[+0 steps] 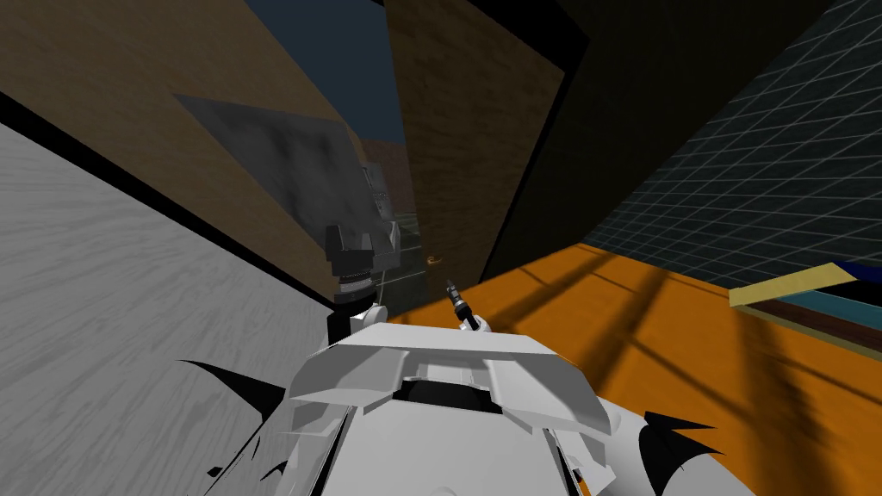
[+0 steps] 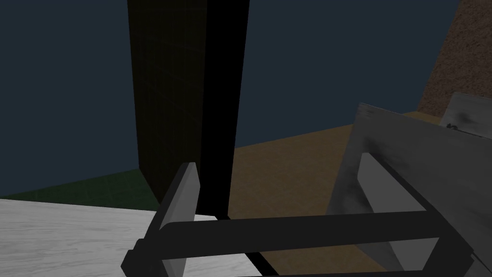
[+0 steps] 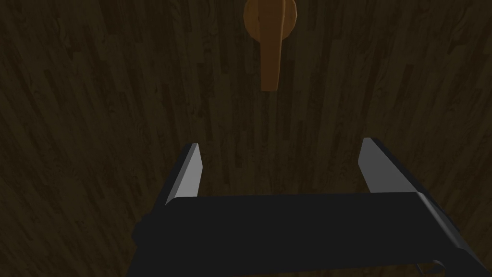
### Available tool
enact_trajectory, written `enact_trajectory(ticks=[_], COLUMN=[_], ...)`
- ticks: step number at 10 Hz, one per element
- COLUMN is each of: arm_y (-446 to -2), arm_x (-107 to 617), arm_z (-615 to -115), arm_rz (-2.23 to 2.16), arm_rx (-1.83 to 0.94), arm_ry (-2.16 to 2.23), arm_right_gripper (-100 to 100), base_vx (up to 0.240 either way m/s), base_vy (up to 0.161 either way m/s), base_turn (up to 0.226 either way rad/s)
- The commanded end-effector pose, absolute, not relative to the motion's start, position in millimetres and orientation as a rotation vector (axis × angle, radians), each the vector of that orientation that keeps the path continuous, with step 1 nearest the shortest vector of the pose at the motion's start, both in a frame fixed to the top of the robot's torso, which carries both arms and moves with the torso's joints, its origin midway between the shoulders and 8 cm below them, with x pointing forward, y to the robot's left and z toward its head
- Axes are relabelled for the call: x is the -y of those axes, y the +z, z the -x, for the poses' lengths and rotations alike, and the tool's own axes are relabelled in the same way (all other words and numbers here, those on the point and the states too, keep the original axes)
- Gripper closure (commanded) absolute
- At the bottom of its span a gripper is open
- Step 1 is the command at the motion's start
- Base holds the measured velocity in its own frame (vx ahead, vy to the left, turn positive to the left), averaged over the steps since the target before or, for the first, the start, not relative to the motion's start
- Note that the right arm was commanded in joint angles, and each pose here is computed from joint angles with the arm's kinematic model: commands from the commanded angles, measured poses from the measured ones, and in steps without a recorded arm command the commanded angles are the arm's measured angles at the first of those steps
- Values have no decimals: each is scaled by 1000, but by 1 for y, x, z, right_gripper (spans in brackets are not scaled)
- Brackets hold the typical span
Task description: Pull the door open
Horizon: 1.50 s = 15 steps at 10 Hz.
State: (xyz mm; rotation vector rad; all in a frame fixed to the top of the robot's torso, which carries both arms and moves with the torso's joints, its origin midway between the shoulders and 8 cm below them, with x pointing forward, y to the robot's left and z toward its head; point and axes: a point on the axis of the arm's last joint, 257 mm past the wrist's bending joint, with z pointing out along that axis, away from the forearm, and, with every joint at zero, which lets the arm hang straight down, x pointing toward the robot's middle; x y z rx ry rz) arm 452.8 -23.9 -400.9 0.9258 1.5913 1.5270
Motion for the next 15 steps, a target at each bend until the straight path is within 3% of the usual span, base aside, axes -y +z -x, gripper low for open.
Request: enact_trajectory(ticks=[1,10,15], arm_y=[-398,-398,-410], arm_x=[17,17,73], arm_z=[-453,-453,-466], arm_rz=[-928,-928,-994], arm_rx=[-1582,-1582,-1542], arm_ry=[1541,1541,1419], arm_right_gripper=[-100,-100,-100], base_vx=[66,4,-36], base_vy=[33,-7,-64], base_turn=[206,-10,239])
